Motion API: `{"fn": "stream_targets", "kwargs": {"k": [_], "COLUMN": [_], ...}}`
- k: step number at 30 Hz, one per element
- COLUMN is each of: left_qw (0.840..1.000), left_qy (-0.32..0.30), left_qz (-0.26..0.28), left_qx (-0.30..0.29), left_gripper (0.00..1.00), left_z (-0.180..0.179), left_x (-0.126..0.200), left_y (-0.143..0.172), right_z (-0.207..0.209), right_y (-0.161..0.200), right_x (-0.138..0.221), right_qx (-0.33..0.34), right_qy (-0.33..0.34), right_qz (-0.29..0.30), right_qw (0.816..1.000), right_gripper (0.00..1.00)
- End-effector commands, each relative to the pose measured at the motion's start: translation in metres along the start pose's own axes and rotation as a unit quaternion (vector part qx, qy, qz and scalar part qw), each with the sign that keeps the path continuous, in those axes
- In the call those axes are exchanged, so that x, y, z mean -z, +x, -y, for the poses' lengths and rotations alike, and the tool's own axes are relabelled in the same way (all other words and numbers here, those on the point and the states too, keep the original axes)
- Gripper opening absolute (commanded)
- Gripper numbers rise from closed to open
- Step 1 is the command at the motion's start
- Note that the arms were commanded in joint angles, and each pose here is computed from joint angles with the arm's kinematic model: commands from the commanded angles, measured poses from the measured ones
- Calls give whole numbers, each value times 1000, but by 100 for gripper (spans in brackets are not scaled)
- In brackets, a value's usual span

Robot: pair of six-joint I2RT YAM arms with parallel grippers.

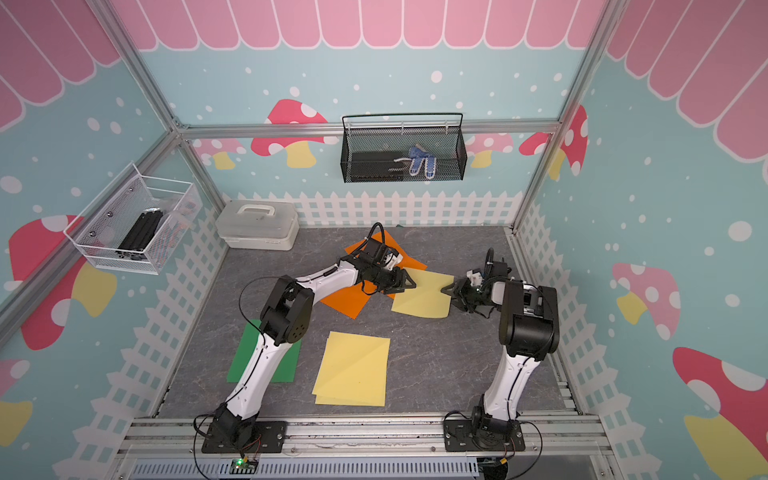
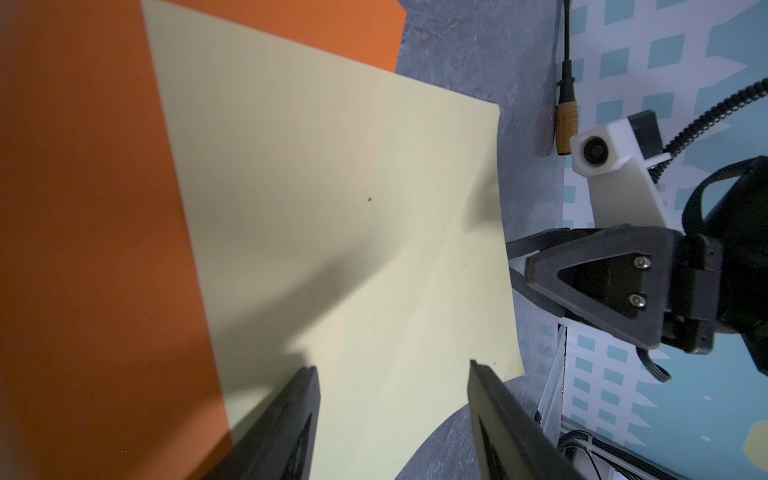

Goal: Sort the scattered colored papers by color
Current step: Pick up the colored paper from the center of the board.

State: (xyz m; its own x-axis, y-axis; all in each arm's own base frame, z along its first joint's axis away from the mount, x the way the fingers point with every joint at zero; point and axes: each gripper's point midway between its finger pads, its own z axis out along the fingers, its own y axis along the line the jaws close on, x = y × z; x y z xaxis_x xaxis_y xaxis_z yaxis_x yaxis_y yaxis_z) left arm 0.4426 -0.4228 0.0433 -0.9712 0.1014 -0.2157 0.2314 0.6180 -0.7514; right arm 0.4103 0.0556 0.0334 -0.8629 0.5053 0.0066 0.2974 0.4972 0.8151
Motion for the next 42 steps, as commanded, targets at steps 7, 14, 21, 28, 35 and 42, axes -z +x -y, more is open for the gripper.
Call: {"fn": "stream_targets", "kwargs": {"k": [7, 14, 21, 28, 35, 42], "left_qw": [999, 999, 999, 999, 991, 975], "left_qy": [-30, -26, -14, 12, 9, -8], "left_qz": [-36, -38, -27, 12, 95, 195], "left_qx": [27, 27, 9, -44, -97, -108], "left_gripper": [61, 61, 61, 61, 64, 66], "left_z": [-33, -31, -16, 29, 73, 84], "left_x": [-15, -16, -6, 30, 100, 183], "left_y": [20, 20, 12, -12, -39, -50], "right_z": [28, 33, 33, 25, -19, -84], "right_y": [35, 38, 41, 44, 48, 69], "right_x": [-30, -33, -35, -32, -7, 15], "right_qx": [-37, -29, -22, -6, 57, 126], "right_qy": [55, 81, 107, 110, 113, 89], "right_qz": [-61, -67, -74, -74, -55, -47], "right_qw": [996, 994, 991, 991, 990, 987], "right_gripper": [42, 25, 3, 0, 0, 0]}}
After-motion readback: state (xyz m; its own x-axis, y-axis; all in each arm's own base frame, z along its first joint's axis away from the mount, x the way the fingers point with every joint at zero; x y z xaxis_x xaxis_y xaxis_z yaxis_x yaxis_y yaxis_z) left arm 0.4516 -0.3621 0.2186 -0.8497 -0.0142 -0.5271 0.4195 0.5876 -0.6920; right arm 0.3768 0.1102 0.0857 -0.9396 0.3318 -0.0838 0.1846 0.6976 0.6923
